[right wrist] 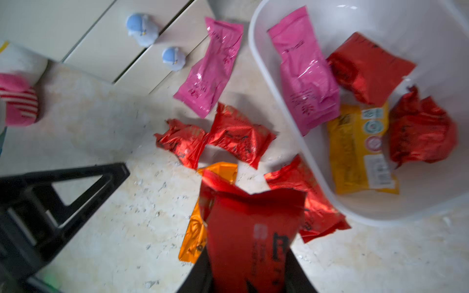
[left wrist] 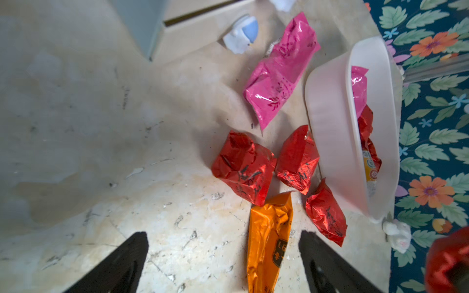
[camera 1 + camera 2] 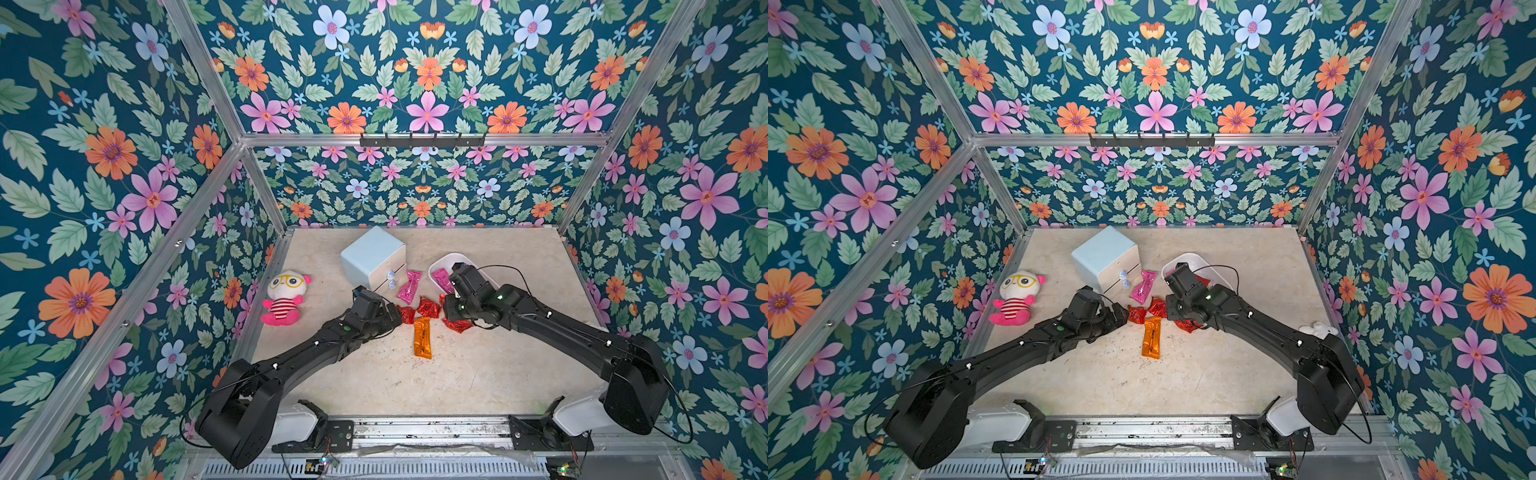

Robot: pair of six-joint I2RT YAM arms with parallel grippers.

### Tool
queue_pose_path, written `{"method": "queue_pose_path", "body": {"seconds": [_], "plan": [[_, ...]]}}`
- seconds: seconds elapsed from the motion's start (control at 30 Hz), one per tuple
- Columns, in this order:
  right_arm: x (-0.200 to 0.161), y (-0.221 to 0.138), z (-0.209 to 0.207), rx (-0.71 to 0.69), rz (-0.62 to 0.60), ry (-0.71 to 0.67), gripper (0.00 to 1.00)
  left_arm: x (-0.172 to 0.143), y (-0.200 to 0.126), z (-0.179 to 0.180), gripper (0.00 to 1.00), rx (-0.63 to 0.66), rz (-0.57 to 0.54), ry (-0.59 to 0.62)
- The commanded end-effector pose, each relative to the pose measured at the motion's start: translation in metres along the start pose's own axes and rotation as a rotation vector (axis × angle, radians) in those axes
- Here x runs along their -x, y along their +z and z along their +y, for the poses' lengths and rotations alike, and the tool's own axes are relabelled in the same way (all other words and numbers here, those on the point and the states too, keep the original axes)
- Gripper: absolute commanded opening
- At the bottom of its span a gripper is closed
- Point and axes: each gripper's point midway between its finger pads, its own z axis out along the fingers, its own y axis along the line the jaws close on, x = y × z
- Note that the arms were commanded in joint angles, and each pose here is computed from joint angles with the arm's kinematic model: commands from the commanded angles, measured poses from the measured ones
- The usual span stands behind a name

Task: Put the tea bags into the storage box
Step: Place the tea bag in the storage box, then pick up the tea bag from the center of the board.

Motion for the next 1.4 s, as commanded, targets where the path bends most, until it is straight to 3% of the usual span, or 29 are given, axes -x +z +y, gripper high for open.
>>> {"method": "queue_pose_path", "body": {"seconds": [0.0, 0.3, 0.47, 0.63, 0.83, 1.03, 1.37], "plan": [[0.013, 0.004, -0.033, -0.099, -0.02, 0.016, 0.32, -0.005, 0.003, -0.007, 0.99, 0.052, 0.003, 0.098], [0.038, 0.034, -0.099, -0.192, -0.022, 0.137, 0.33, -0.035, 0.022, -0.027, 0.99, 0.154, 0.078, 0.28], [0.044, 0.048, -0.112, -0.18, -0.011, 0.167, 0.35, -0.051, 0.031, -0.033, 0.99, 0.19, 0.12, 0.355], [0.038, 0.069, -0.12, -0.22, 0.051, 0.151, 0.48, -0.062, 0.04, -0.041, 0.98, 0.212, 0.155, 0.413], [0.052, 0.052, -0.115, -0.207, 0.0, 0.162, 0.65, -0.065, 0.046, -0.049, 0.95, 0.236, 0.155, 0.453], [0.069, 0.011, -0.109, -0.184, -0.094, 0.174, 0.79, -0.066, 0.05, -0.056, 0.82, 0.235, 0.157, 0.476], [0.036, -0.023, -0.101, -0.073, -0.129, 0.26, 0.79, -0.077, 0.067, -0.066, 0.5, 0.232, 0.22, 0.509]]}}
